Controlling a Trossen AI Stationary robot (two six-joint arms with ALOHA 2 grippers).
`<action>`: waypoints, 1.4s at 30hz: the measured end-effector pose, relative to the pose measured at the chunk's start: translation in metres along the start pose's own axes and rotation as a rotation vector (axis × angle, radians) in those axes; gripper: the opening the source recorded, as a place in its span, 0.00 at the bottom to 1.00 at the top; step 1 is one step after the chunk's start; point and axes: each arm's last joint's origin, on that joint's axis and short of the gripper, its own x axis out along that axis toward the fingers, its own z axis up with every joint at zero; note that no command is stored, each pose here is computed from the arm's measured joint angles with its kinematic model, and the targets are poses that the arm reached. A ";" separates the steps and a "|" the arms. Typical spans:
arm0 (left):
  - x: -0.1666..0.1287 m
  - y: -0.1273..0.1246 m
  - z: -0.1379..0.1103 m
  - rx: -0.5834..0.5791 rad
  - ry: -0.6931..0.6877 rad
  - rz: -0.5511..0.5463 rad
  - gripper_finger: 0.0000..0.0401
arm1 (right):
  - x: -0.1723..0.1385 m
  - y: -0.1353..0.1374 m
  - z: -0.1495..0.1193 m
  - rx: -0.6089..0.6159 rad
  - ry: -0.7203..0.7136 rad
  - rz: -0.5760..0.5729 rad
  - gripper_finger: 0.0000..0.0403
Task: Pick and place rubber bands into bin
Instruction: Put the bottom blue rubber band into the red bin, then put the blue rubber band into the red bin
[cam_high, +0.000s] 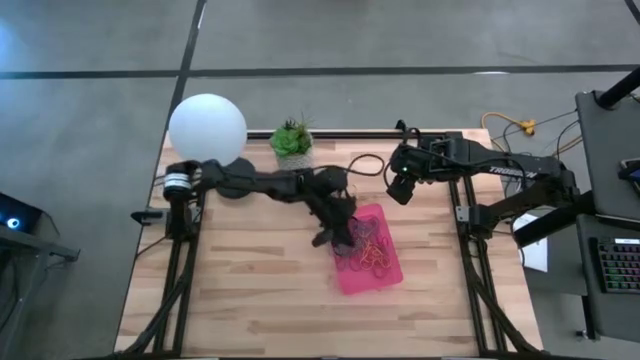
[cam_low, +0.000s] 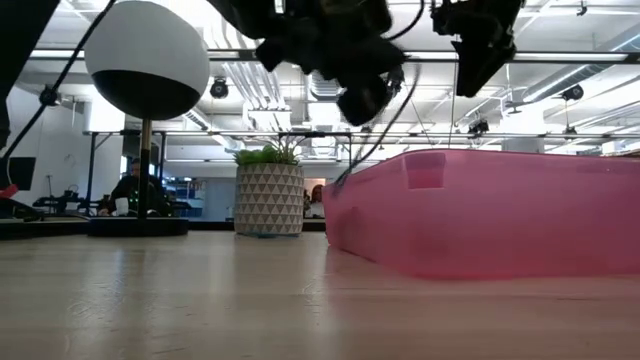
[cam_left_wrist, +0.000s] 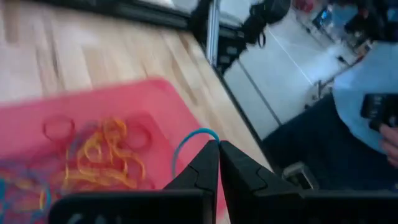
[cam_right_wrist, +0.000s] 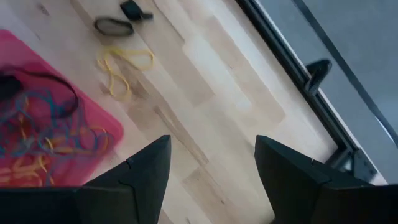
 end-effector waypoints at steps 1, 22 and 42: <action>0.001 0.000 0.002 0.004 -0.019 0.009 0.00 | 0.000 0.000 -0.001 -0.006 0.013 -0.005 0.54; -0.007 0.001 0.005 -0.097 -0.008 0.321 0.24 | -0.008 -0.003 -0.012 -0.063 0.057 -0.020 0.54; -0.086 0.013 -0.045 -0.197 0.537 0.942 0.38 | -0.031 -0.021 -0.024 -0.050 -0.041 -0.030 0.54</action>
